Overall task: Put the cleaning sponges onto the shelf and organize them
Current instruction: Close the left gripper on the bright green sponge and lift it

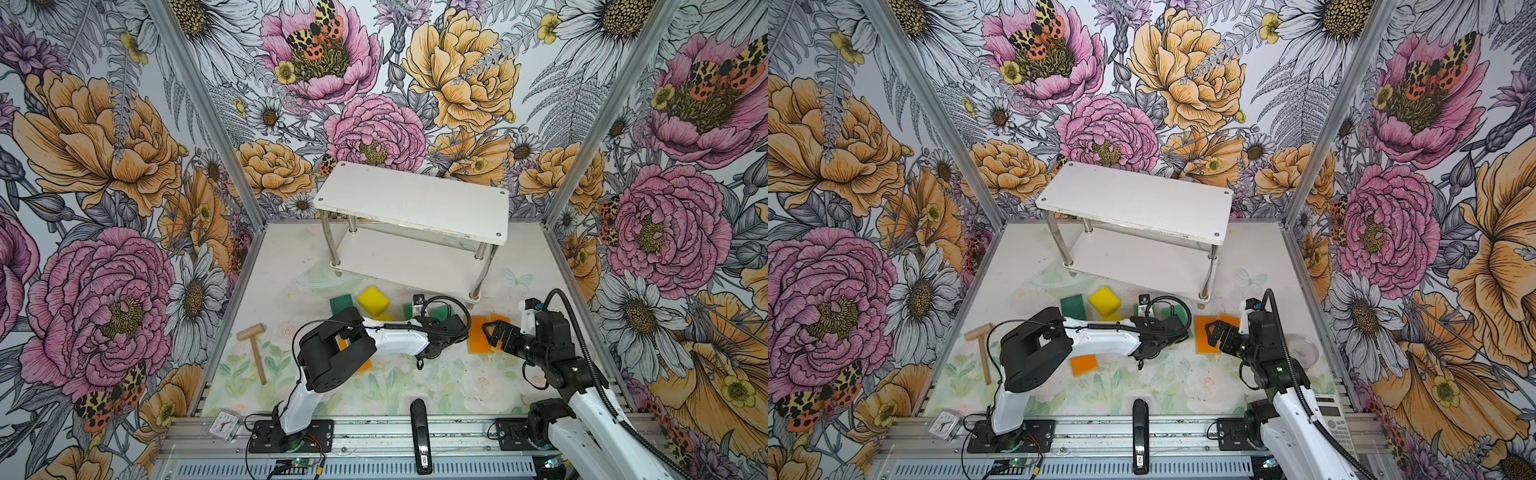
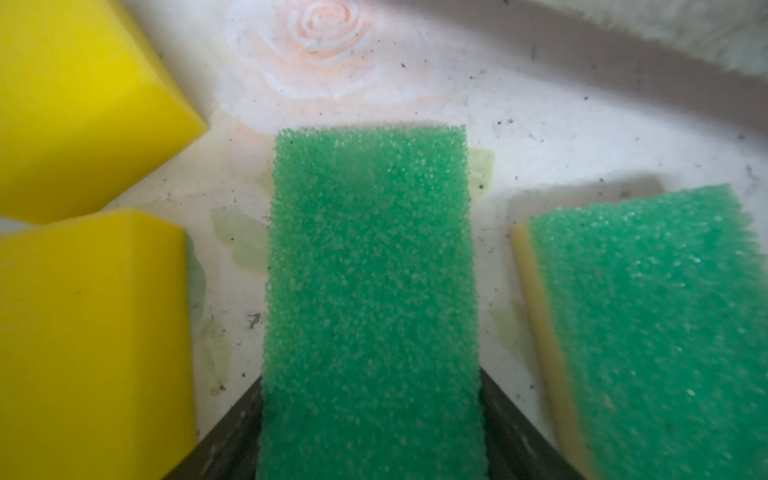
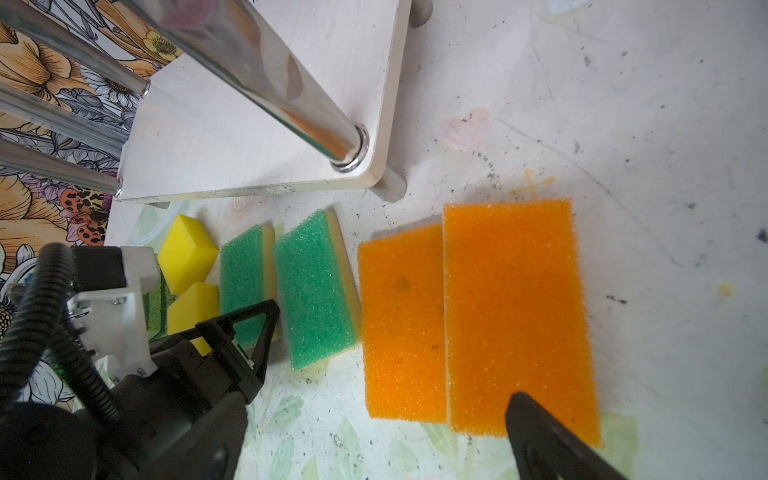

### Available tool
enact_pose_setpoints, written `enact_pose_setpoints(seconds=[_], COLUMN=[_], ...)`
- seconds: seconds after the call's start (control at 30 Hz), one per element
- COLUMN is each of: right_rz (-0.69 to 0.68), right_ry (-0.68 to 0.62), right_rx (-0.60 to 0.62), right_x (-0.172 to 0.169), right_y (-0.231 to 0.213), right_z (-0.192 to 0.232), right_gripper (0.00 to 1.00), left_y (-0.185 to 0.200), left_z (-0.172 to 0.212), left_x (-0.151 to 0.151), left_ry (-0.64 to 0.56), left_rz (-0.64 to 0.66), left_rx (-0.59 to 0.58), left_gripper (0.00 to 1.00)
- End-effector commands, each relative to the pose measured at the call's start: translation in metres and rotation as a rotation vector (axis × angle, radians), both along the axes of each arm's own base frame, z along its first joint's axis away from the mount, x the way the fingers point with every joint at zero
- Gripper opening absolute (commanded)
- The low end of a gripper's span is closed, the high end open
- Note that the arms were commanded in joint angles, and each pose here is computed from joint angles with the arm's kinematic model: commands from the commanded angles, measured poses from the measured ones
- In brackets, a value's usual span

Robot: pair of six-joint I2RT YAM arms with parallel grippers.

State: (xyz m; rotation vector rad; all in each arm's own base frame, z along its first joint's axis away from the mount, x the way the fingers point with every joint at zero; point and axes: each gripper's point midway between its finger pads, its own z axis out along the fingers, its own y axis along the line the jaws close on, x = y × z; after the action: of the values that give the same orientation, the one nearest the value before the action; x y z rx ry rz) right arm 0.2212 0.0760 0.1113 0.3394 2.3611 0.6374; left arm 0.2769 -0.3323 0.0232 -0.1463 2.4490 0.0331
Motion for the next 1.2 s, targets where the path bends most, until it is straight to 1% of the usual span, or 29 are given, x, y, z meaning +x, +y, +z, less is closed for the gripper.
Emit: enact_pose_setpoints(seconds=[0.0,0.2,0.4,0.47,0.7,1.0,1.03,1.07,1.17], right_rz=[-0.012,-0.013,-0.011,-0.013,-0.009,-0.008,-0.007,-0.006,-0.007], right_ry=[-0.043,-0.047,-0.037,-0.034,-0.04,-0.035,-0.034,-0.032,-0.031], right_rx=[0.005,0.006,0.0,-0.005,-0.007,-0.017,-0.019,-0.021,-0.026], right_x=[0.005,0.006,0.006,0.006,0.008,0.009,0.009,0.009,0.011], right_y=[0.0,0.0,0.0,-0.001,0.0,-0.001,-0.001,-0.001,-0.002], right_z=[0.01,0.011,0.01,0.009,0.012,0.011,0.011,0.01,0.011], right_gripper=[0.99,0.99,0.99,0.99,0.99,0.99,0.99,0.99,0.99], left_y=[0.014,0.013,0.007,0.007,0.011,0.01,0.01,0.01,0.008], left_z=[-0.016,-0.01,0.008,0.01,0.021,0.065,0.065,0.079,0.094], left_x=[-0.009,-0.01,-0.013,-0.014,-0.017,-0.017,-0.017,-0.017,-0.015], left_ry=[0.054,0.03,-0.028,-0.03,-0.041,-0.098,-0.099,-0.119,-0.145], left_rz=[-0.012,-0.035,-0.079,-0.091,-0.1,-0.155,-0.162,-0.167,-0.182], left_rx=[0.053,0.072,0.09,0.096,0.085,0.06,0.066,0.044,0.036], left_gripper=[0.68,0.65,0.64,0.62,0.62,0.62,0.62,0.62,0.62])
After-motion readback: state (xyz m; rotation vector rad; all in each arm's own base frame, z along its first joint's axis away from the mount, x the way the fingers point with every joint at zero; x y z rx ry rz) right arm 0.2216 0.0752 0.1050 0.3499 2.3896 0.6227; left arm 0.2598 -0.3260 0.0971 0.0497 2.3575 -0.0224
